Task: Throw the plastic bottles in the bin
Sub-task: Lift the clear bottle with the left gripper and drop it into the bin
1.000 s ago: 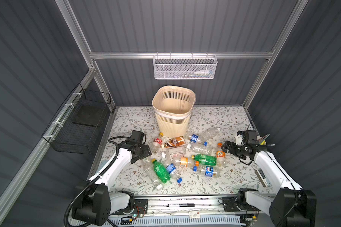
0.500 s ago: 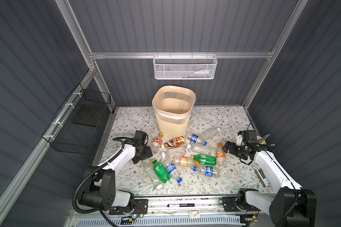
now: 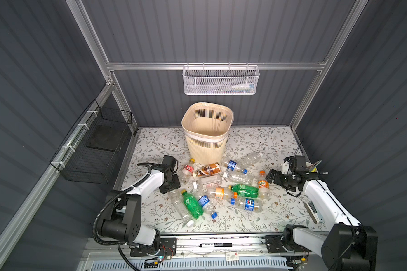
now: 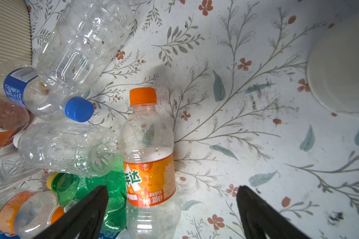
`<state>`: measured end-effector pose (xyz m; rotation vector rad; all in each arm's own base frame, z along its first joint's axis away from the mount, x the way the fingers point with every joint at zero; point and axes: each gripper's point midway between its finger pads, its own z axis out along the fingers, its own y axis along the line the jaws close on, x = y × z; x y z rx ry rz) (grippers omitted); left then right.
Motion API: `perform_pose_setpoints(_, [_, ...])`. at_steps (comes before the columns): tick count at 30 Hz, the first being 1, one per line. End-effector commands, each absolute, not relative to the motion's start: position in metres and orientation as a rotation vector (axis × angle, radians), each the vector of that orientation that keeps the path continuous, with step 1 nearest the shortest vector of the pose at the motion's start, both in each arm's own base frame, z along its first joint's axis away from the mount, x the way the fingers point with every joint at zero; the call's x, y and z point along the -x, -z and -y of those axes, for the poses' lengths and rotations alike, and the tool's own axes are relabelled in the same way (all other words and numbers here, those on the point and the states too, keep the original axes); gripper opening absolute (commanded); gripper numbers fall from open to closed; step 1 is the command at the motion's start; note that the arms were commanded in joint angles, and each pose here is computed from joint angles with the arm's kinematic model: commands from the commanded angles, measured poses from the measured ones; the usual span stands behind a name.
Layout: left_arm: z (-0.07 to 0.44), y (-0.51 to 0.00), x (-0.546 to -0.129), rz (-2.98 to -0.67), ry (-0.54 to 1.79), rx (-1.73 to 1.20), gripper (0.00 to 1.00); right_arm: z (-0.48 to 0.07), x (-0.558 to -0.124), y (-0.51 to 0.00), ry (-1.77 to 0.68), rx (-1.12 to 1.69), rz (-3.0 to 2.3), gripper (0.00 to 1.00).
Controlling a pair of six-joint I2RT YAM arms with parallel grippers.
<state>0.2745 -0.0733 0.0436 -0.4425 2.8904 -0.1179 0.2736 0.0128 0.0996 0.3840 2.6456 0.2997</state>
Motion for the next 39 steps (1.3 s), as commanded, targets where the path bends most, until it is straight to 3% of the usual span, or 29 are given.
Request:
perform_pose_setpoints(1, [0.075,-0.058,-0.286,-2.849,0.111,0.414,0.45,-0.011,-0.279,-0.11,-0.276,-0.363,-2.633,0.99])
perform_pose_setpoints(6, [0.067,-0.103,-0.3,-2.725,0.088,0.42,0.44,-0.01,-0.281,-0.116,-0.267,-0.361,-2.614,0.99])
perform_pose_setpoints(9, [0.061,-0.168,-0.317,-2.565,0.087,0.401,0.46,-0.005,-0.285,-0.124,-0.241,-0.377,-2.576,0.99])
perform_pose_setpoints(16, [0.049,-0.429,-0.349,-1.912,0.159,0.28,0.44,0.008,-0.298,-0.178,-0.195,-0.414,-2.292,0.99])
perform_pose_setpoints(20, [0.067,-0.514,-0.355,-1.684,0.297,0.185,0.41,0.015,-0.297,-0.201,-0.183,-0.457,-2.184,0.99])
perform_pose_setpoints(23, [0.097,-0.523,-0.374,-1.642,0.452,0.122,0.42,0.015,-0.296,-0.208,-0.198,-0.458,-2.153,0.99])
perform_pose_setpoints(28, [0.195,-0.441,-0.414,-1.91,0.563,-0.04,0.43,-0.002,-0.303,-0.204,-0.308,-0.418,-2.2,0.99])
perform_pose_setpoints(31, [0.239,-0.4,-0.422,-2.077,0.549,-0.14,0.59,-0.007,-0.305,-0.198,-0.338,-0.422,-2.257,0.99])
perform_pose_setpoints(33, [0.238,-0.401,-0.424,-2.087,0.512,-0.136,0.72,-0.007,-0.306,-0.199,-0.33,-0.418,-2.279,0.99])
perform_pose_setpoints(35, [0.227,-0.42,-0.422,-2.011,0.488,-0.094,0.98,-0.004,-0.305,-0.2,-0.305,-0.417,-2.284,0.99])
perform_pose_setpoints(39, [0.199,-0.461,-0.405,-1.822,0.472,-0.012,1.0,-0.001,-0.304,-0.201,-0.29,-0.439,-2.284,0.99])
